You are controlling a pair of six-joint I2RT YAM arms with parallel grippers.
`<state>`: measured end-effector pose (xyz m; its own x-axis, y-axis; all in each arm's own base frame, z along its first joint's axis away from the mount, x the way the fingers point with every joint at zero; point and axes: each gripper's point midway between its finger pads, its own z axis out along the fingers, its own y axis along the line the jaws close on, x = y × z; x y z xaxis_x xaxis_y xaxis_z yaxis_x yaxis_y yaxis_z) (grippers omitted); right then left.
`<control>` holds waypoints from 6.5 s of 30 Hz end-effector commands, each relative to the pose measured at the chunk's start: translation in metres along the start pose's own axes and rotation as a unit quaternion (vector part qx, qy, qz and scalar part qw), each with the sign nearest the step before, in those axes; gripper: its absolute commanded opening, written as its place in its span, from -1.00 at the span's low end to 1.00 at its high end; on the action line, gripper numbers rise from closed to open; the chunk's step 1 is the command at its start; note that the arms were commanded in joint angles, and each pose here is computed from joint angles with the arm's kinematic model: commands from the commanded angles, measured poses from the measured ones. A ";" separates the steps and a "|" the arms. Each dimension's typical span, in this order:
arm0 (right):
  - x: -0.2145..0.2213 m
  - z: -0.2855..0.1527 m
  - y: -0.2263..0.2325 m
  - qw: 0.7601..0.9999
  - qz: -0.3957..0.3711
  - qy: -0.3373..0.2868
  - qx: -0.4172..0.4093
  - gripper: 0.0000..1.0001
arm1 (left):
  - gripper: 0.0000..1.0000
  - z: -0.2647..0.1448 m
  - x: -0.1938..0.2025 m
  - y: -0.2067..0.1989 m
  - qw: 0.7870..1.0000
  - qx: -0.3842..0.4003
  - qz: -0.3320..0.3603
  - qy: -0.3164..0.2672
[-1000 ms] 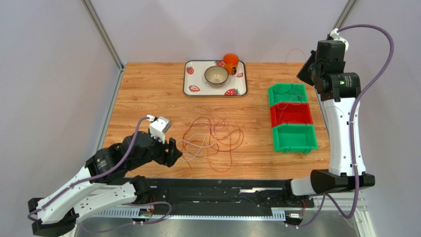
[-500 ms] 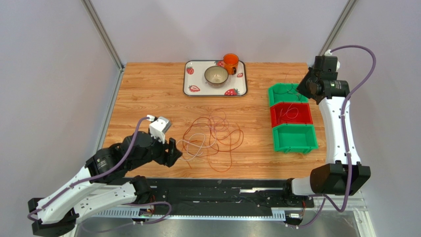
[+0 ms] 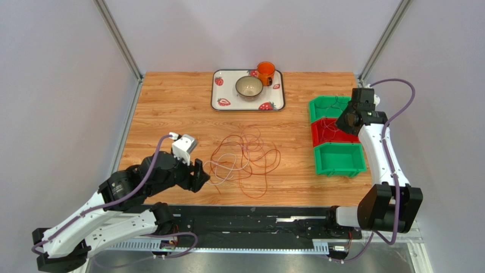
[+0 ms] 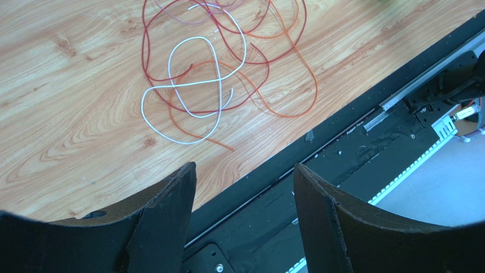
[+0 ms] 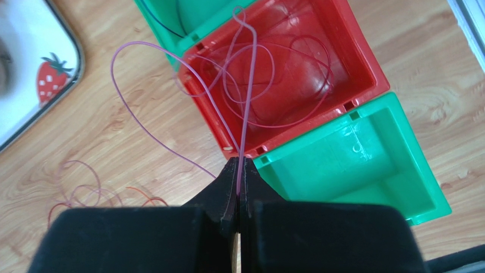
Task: Untangle the cables
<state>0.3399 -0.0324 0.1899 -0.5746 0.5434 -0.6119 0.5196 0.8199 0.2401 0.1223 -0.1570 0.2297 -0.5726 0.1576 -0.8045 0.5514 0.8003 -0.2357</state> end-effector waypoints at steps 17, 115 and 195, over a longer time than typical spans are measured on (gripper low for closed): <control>0.021 0.049 -0.073 0.977 0.056 0.011 0.205 -1.00 | 0.42 0.006 -0.002 -0.003 1.000 0.003 0.005 0.000; -0.023 0.077 -0.019 0.994 0.058 0.077 0.054 -1.00 | 0.37 0.004 -0.003 0.001 1.000 -0.009 0.002 -0.005; 0.261 -0.063 0.120 0.896 -0.342 0.124 -0.254 -0.26 | -1.00 0.159 -0.022 0.057 0.960 -0.212 -0.166 0.070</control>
<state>0.2056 0.2010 0.0795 -0.8418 -0.1905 -0.5051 -0.2952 0.9458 0.1354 0.2555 -0.1921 0.0697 -0.8554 -0.1451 -0.4973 -0.0936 0.9875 -0.1270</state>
